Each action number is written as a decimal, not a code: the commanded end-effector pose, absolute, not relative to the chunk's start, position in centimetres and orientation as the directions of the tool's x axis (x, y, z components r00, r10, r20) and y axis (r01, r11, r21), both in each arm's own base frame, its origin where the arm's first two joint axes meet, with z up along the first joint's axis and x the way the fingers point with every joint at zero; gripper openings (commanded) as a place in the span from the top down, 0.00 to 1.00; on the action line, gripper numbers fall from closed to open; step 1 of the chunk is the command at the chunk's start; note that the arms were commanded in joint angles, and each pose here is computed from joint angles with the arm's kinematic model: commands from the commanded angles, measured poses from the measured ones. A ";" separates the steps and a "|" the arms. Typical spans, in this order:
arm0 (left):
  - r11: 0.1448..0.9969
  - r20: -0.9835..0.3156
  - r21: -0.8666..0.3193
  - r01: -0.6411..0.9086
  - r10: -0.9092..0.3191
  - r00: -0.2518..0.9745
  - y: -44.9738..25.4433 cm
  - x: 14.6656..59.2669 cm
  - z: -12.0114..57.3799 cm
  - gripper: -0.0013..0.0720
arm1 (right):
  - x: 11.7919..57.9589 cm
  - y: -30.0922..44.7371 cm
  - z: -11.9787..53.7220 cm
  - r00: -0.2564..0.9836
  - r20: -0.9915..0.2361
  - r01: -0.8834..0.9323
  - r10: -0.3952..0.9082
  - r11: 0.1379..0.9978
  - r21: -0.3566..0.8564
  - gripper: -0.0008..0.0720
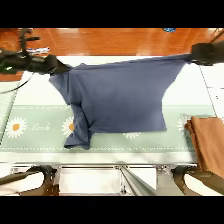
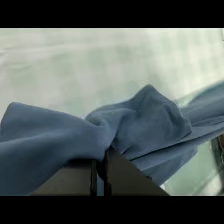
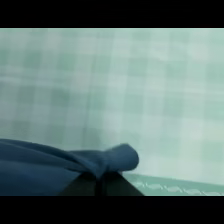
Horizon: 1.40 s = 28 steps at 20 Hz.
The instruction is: Fold the shirts.
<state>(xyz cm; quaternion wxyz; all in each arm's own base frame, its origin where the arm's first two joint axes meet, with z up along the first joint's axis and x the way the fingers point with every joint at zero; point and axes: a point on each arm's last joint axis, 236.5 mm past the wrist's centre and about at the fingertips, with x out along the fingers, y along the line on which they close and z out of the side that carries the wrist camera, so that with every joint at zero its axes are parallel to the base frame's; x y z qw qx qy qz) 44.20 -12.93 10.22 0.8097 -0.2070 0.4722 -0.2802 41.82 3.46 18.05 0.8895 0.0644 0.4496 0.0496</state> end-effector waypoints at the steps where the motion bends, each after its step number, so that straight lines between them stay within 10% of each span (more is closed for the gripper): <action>1: 0.753 -0.678 -0.634 0.178 -0.651 0.341 -12.7 51.7 3.1 0.96 | 48.5 2.2 10.1 0.527 -0.819 0.033 0.226 0.958 0.286 0.95; 6: 0.742 -0.666 -0.653 0.150 -0.657 0.354 -13.2 56.7 0.4 0.93 | 55.7 5.0 5.1 0.568 -0.726 0.069 0.387 0.857 0.511 0.95; 7: 0.740 -0.665 -0.660 0.130 -0.656 0.357 -13.1 57.0 0.2 0.64 | 56.7 5.7 4.8 0.579 -0.700 0.078 0.418 0.826 0.558 0.93; 8: 0.735 -0.667 -0.671 0.099 -0.656 0.354 -13.0 56.9 0.2 0.30 | 57.6 6.1 4.6 0.590 -0.674 0.088 0.444 0.795 0.601 0.70; 9: 0.733 -0.670 -0.673 0.099 -0.661 0.337 -12.6 56.5 0.4 0.28 | 58.0 6.3 4.8 0.597 -0.655 0.092 0.462 0.772 0.629 0.44; 16: 0.736 -0.736 -0.661 -0.145 -0.674 -0.068 -2.0 44.2 0.1 0.29 | 49.8 -3.2 9.0 0.457 -0.776 0.151 0.436 0.821 0.550 0.43; 22: 0.715 -0.745 -0.652 -0.250 -0.666 0.039 -3.8 34.8 -3.6 0.29 | 37.7 -6.8 2.5 0.343 -0.888 0.334 0.305 0.844 0.419 0.43; 28: 0.372 -0.435 -0.867 -0.330 -0.889 0.141 -13.7 25.2 -4.6 0.29 | 29.2 -0.7 -3.9 0.329 -0.851 0.343 0.409 0.788 0.511 0.43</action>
